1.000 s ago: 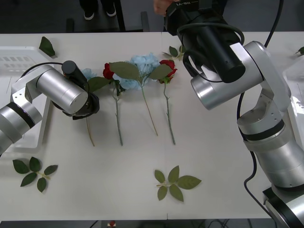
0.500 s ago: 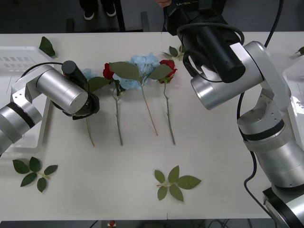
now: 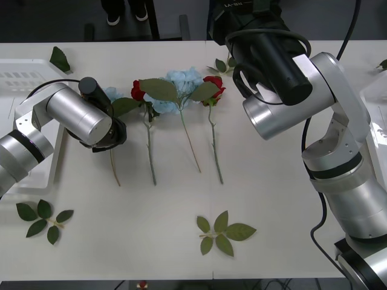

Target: Place the red flowers into the right box and the blue flowers into the left box. If a person shows an open palm, hand one flower to the person first, then continue sorting.

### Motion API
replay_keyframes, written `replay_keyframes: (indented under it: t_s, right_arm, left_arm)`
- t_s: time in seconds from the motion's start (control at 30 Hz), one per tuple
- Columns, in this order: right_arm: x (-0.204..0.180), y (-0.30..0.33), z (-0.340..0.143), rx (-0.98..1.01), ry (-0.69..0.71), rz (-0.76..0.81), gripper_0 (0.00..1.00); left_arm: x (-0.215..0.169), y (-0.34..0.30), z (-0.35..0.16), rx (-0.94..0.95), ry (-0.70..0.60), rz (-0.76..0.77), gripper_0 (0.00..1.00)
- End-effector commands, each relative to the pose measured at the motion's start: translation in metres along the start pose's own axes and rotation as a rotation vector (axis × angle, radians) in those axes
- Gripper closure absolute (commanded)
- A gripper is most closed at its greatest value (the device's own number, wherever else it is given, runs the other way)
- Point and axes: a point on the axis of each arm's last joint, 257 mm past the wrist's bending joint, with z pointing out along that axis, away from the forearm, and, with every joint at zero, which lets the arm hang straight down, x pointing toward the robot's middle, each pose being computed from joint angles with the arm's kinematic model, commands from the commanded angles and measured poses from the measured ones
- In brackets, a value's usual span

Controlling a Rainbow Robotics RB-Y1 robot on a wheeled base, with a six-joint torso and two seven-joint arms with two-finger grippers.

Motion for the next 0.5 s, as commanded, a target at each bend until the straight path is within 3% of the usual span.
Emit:
replay_keyframes:
  t_s: [0.03, 0.23, 0.5]
  right_arm:
    - [-0.024, 0.017, -0.001, -0.03, -0.047, 0.056, 0.02]
    - [-0.017, 0.019, -0.016, -0.041, -0.016, 0.085, 0.01]
    - [-0.005, 0.021, -0.089, -0.094, 0.096, 0.119, 0.01]
  left_arm:
    - [0.003, 0.002, 0.002, -0.002, -0.005, 0.05, 1.0]
    - [0.003, 0.002, 0.002, -0.002, -0.005, 0.053, 1.0]
    - [0.003, 0.002, 0.002, -0.002, -0.005, 0.054, 1.0]
